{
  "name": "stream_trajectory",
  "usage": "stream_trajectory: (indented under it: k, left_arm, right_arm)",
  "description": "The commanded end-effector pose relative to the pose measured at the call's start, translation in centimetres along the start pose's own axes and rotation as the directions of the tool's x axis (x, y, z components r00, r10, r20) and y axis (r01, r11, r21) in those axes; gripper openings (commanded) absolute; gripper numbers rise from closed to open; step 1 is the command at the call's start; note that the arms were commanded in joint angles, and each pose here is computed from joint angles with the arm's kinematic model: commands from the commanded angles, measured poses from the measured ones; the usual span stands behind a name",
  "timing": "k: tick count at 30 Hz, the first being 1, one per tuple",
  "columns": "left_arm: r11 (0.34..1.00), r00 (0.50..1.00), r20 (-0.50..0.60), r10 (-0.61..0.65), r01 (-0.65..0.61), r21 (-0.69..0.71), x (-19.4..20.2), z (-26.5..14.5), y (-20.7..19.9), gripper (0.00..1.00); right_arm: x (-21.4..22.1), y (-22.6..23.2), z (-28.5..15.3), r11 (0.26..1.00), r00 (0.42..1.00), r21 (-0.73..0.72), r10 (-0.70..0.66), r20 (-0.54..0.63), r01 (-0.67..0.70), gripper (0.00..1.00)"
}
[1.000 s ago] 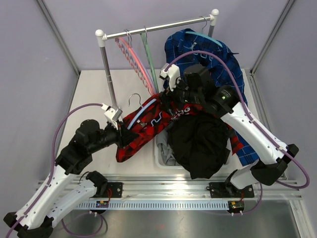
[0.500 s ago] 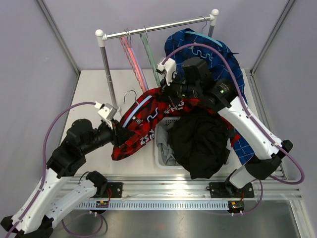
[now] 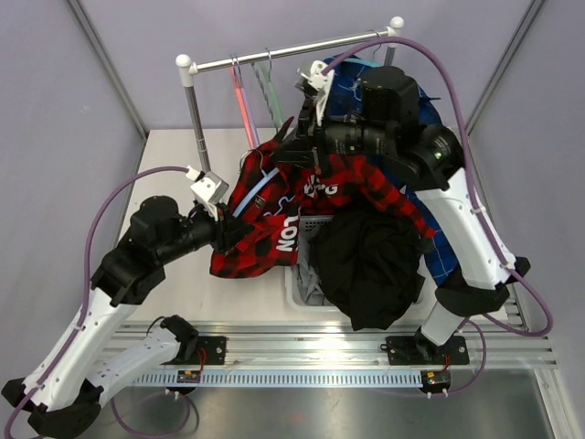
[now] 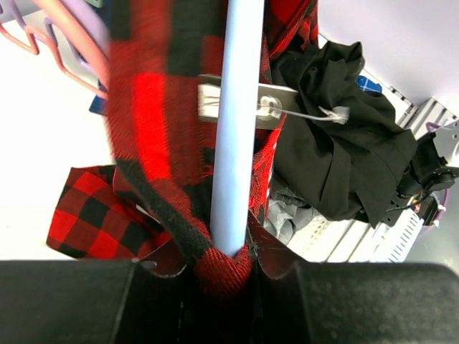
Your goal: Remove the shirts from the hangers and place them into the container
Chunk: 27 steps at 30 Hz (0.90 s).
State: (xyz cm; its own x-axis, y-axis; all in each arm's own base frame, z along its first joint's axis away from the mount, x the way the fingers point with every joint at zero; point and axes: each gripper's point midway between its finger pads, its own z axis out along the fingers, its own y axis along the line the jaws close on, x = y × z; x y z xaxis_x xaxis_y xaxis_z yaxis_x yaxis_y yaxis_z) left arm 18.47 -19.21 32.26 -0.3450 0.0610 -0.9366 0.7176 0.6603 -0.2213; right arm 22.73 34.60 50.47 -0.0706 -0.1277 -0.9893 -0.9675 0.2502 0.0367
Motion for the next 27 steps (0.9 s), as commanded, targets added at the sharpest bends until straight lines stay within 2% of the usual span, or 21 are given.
stream_trajectory:
  k: [1, 8, 13, 14, 18, 20, 22, 27]
  left_arm:
    - [0.999, 0.996, 0.085, 0.031, -0.029, -0.026, -2.9, 0.2, 0.4, 0.0]
    - [0.998, 0.993, 0.114, 0.016, -0.009, -0.061, -3.3, 1.2, 1.2, 0.0]
    - [0.999, 0.977, 0.21, 0.016, -0.009, -0.035, -4.0, 0.6, 0.7, 0.0]
    - [0.999, 0.978, 0.207, 0.016, -0.009, -0.031, -3.3, 0.9, 0.8, 0.0]
    - [1.0, 0.96, 0.279, 0.019, -0.025, 0.017, -2.5, 0.7, 0.2, 0.0]
    - [0.999, 0.95, 0.313, 0.006, -0.02, 0.042, -1.7, 0.9, 0.1, 0.0]
    - [0.998, 0.944, 0.33, 0.001, -0.022, 0.057, -1.3, 1.0, -0.1, 0.0]
    - [0.998, 0.936, 0.351, 0.01, -0.031, 0.056, -0.8, 0.8, 0.0, 0.0]
  right_arm:
    - [-2.0, 3.9, 1.2, 0.978, 0.997, -0.208, 0.039, 0.062, -0.025, 0.0]
    - [-2.2, 8.7, 1.8, 0.939, 0.997, -0.344, 0.042, 0.058, -0.019, 0.0]
    - [3.5, 9.1, 4.0, 0.933, 0.993, -0.349, 0.05, -0.107, -0.085, 0.0]
    - [5.3, 8.5, 4.0, 0.941, 0.989, -0.334, 0.001, -0.15, -0.052, 0.0]
    - [11.4, 6.4, 3.7, 0.954, 0.941, -0.295, -0.138, -0.309, 0.043, 0.0]
    - [14.8, 5.5, 3.4, 0.956, 0.887, -0.29, -0.167, -0.431, 0.039, 0.0]
    - [16.6, 5.5, 2.8, 0.948, 0.846, -0.317, -0.197, -0.495, 0.035, 0.02]
    - [16.6, 5.8, 0.9, 0.934, 0.839, -0.344, -0.263, -0.476, 0.097, 0.08]
